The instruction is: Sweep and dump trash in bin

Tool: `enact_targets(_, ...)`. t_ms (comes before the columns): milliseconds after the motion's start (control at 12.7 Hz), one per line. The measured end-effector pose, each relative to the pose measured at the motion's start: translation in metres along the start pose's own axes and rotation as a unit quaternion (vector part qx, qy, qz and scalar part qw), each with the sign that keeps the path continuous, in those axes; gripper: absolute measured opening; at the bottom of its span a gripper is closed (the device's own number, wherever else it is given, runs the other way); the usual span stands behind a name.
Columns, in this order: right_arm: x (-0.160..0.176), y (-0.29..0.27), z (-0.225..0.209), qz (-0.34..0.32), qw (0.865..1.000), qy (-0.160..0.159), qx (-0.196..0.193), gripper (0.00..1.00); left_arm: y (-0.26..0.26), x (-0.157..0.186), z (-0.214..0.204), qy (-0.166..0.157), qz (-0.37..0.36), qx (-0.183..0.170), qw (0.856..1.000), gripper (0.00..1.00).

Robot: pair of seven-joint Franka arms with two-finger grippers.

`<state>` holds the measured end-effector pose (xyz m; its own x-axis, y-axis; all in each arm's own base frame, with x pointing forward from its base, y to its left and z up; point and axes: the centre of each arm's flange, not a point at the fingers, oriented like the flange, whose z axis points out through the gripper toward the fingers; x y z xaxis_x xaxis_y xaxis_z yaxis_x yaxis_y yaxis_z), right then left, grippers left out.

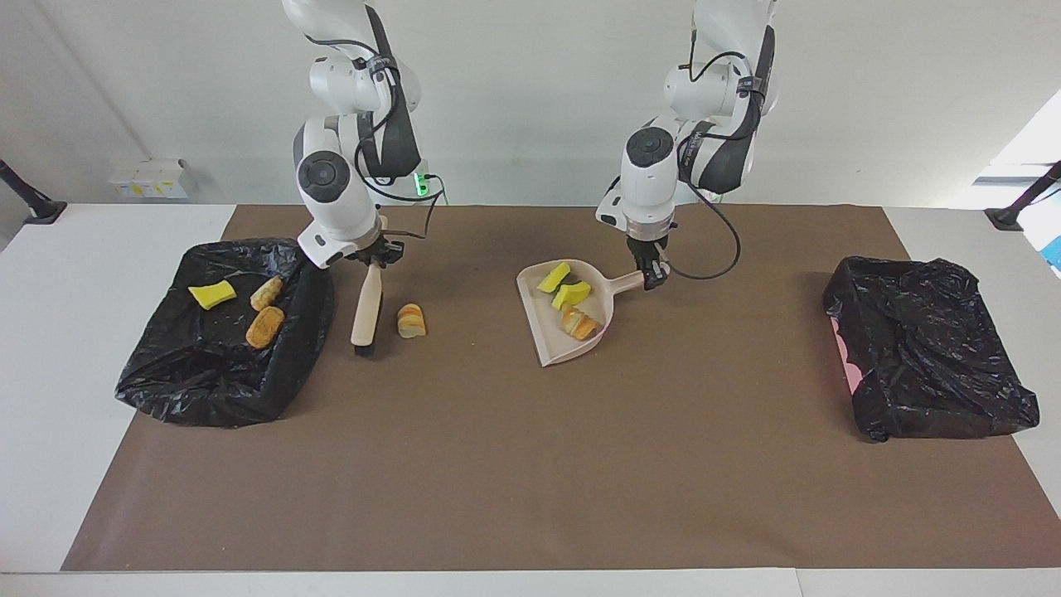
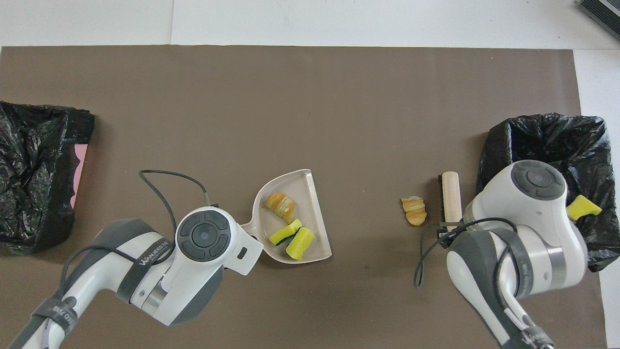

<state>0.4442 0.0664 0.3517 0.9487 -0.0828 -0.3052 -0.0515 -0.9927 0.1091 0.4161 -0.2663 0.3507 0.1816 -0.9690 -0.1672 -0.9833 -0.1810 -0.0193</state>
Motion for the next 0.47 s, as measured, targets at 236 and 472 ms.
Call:
enact_targets(236,-0.011,-0.014,0.017,-0.015,1.000,0.018,-0.007,0.26,0.000,0.003,-0.001,0.011,-0.008,0.002,1.000,0.41)
enact_targets(472,-0.014,-0.062,0.024,-0.055,0.998,0.038,-0.003,0.26,0.004,0.009,-0.004,0.017,-0.018,0.008,1.000,0.36)
